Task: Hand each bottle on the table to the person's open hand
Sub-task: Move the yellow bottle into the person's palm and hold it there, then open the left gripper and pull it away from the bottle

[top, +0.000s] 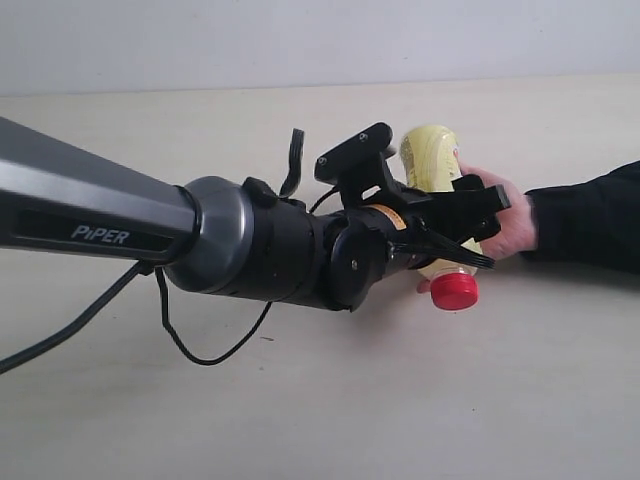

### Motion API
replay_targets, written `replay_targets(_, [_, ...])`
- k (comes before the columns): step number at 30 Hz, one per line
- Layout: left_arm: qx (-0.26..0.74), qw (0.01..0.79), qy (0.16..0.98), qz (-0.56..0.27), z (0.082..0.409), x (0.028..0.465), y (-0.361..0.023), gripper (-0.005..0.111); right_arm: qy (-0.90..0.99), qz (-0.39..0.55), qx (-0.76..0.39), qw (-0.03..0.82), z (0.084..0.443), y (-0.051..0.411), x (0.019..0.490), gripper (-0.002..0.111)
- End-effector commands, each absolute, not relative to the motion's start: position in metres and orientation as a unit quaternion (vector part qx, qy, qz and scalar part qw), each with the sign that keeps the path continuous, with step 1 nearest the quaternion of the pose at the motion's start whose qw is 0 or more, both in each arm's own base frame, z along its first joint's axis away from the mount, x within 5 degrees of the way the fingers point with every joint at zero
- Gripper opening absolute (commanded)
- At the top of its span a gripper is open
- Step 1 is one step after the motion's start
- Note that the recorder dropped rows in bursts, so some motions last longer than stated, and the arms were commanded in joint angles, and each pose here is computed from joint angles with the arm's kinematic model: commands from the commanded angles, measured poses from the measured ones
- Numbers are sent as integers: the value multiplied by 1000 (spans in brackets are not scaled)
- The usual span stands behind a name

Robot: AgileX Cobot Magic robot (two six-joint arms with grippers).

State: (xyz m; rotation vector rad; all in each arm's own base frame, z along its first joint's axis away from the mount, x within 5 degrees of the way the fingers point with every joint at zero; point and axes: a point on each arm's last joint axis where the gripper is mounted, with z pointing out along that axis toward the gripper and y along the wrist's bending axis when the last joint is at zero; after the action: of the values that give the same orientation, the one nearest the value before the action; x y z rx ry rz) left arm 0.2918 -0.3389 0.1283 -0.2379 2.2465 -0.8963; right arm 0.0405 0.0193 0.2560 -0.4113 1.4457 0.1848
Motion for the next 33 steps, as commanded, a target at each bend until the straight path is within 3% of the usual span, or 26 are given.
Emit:
replay_targets(1, [-86,351,865,-347,131,293,-339,84,653,82,-184,730,256,19,40,0])
replay_targets(18, [-53,350,871,-341,159,302,-323,84,653,82,-184,730,256,19,40,0])
replay_targets(30, [-18,395,849,-351,215,308,-304,83,653,82,-184,730,256,19,40,0])
replay_targets(33, [1,414,842,-346,234,310,-294,74,653,82,-184,730,256,19,40,0])
